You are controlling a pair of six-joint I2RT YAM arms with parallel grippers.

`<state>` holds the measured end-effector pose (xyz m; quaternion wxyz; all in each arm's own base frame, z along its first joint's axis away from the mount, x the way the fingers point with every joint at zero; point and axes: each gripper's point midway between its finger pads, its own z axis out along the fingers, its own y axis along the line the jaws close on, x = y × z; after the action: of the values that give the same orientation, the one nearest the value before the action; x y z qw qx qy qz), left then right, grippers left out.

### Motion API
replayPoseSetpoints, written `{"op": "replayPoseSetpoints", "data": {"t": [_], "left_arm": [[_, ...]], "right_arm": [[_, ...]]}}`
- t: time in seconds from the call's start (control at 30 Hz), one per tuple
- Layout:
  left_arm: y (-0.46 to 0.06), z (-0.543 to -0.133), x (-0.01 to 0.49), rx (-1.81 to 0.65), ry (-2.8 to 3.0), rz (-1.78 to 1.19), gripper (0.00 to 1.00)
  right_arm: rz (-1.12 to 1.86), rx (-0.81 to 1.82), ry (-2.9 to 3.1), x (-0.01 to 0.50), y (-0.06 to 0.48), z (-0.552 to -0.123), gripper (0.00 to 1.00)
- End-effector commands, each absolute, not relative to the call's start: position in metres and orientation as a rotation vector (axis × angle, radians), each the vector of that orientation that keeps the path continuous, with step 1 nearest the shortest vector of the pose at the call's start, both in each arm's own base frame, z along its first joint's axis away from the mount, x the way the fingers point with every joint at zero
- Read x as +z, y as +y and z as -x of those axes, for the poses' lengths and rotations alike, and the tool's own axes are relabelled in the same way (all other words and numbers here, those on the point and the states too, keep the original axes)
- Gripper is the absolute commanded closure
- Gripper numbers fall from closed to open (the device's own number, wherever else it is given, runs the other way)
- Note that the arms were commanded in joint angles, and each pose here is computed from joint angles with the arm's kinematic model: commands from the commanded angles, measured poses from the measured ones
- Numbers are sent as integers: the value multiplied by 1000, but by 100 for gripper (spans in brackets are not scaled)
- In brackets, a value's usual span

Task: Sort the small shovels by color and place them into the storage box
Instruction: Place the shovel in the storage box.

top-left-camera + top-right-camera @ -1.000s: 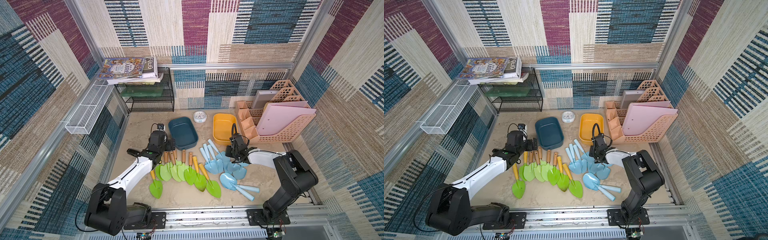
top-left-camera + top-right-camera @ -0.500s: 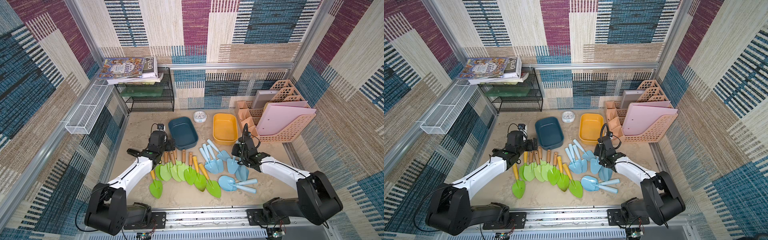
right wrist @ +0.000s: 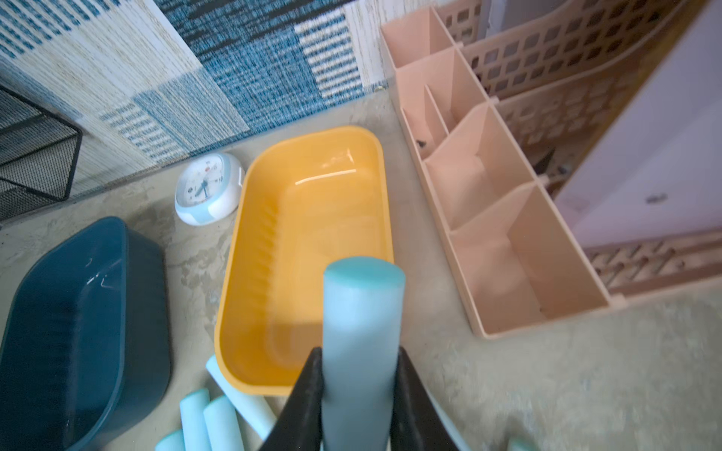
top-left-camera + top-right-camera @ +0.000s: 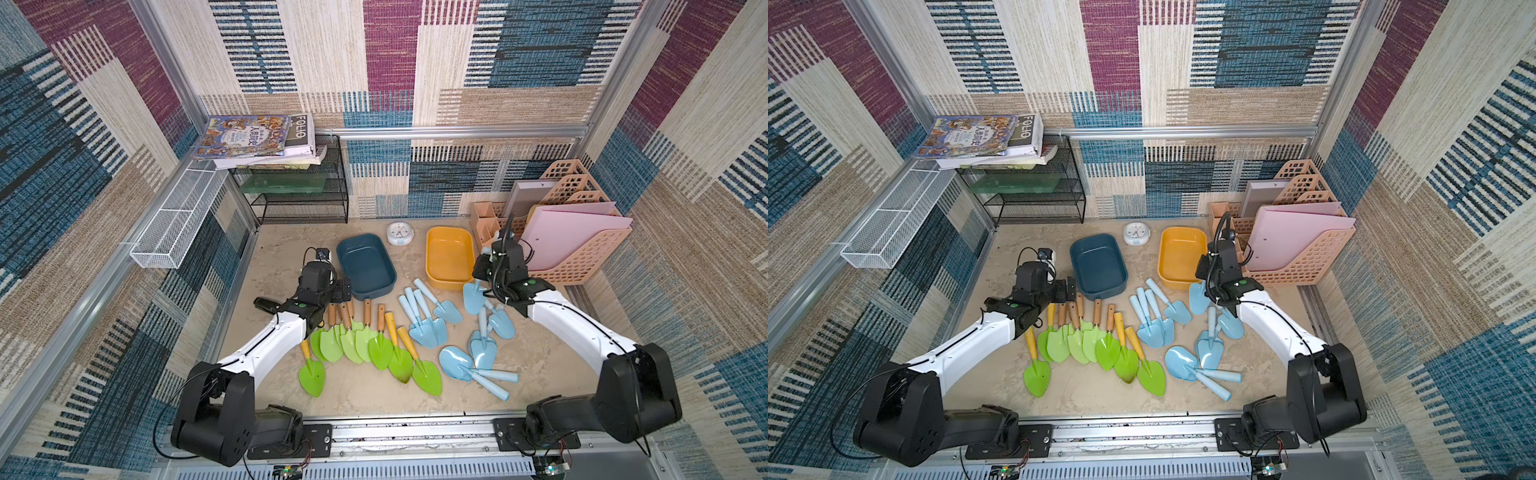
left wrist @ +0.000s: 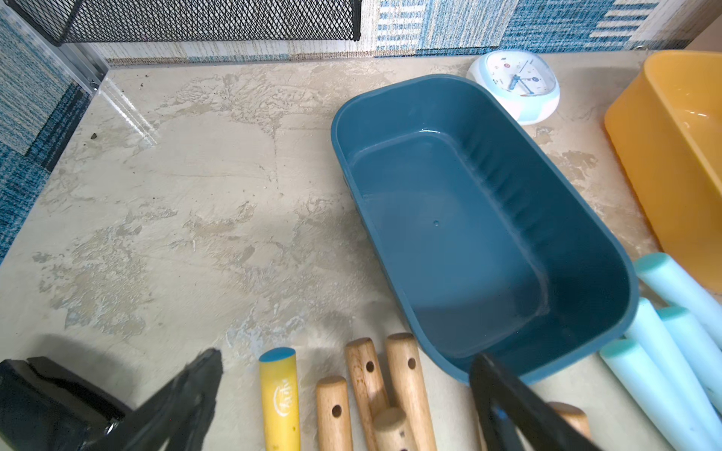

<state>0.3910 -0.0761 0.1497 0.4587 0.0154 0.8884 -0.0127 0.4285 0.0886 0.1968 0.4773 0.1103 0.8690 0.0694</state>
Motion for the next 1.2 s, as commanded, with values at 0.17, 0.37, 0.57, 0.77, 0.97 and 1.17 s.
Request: {"op": "replayPoseSetpoints", "data": {"t": [0.17, 0.37, 0.57, 0.77, 0.97, 1.17], "left_arm": [[-75, -396, 145, -20, 2222, -1, 0], [-70, -396, 143, 12, 2234, 18, 0], [-70, -396, 141, 17, 2244, 18, 0], [-69, -399, 134, 36, 2269, 22, 0], [-68, -400, 130, 43, 2287, 29, 0], [-67, -399, 129, 46, 2292, 41, 0]], "right_arm": [[-68, 191, 2191, 181, 115, -522, 83], [-27, 187, 2259, 139, 136, -563, 84], [-36, 133, 2313, 102, 136, -581, 83], [-74, 77, 2356, 78, 124, -590, 83], [-92, 54, 2379, 69, 116, -593, 79], [-82, 44, 2382, 71, 121, -591, 62]]}}
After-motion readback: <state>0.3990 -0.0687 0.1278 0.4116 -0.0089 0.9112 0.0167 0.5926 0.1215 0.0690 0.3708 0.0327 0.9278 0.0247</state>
